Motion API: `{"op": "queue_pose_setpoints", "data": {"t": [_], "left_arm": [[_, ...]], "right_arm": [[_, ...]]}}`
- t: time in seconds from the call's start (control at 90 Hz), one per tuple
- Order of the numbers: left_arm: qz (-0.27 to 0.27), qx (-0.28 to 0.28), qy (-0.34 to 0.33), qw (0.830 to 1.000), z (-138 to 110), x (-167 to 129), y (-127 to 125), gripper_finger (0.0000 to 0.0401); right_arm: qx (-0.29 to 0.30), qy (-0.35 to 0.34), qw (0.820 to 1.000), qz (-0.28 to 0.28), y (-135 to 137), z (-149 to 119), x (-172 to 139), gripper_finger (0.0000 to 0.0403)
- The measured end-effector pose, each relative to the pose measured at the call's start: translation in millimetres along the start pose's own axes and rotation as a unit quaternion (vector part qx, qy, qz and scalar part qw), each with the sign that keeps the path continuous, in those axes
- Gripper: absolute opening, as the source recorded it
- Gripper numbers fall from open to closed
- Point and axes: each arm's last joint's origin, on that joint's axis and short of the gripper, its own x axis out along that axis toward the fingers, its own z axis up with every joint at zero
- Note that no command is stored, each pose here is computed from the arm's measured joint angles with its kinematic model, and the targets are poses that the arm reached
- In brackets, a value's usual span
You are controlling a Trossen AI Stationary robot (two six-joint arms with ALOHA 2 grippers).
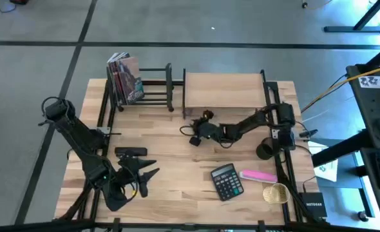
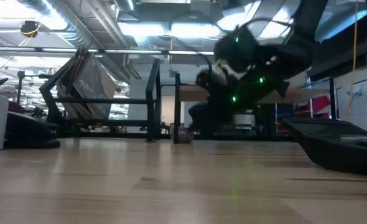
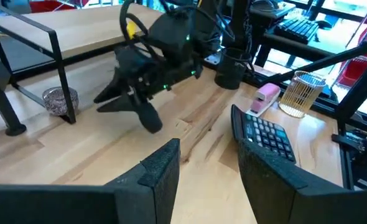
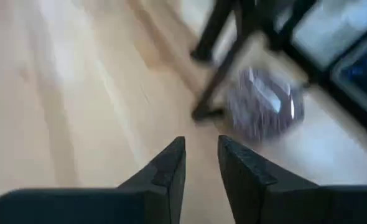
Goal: Stock shelves
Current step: Remove the red scented candle jar from under the shelf
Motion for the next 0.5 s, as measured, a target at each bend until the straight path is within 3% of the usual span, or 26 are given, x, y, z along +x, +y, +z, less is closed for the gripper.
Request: {"op": "queue_pose_setpoints", "data": {"t": [0.189, 0.344, 0.5], "left_arm": [[0.000, 0.000, 0.000, 1.000, 0.0, 0.0, 0.0, 0.0143], [0.000, -0.001, -0.001, 1.000, 0.1, 0.0, 0.0, 0.0143], [0.001, -0.003, -0.002, 1.000, 0.2, 0.0, 0.0, 0.0143]], "right_arm": [[0.061, -0.049, 0.997, -0.015, -18.6, 9.4, 9.4, 0.0081], [0.128, -0.041, 0.990, -0.044, -38.4, 5.9, 18.9, 0.0081], [0.159, -0.037, 0.985, -0.050, -45.0, 4.1, 21.9, 0.0081]]}}
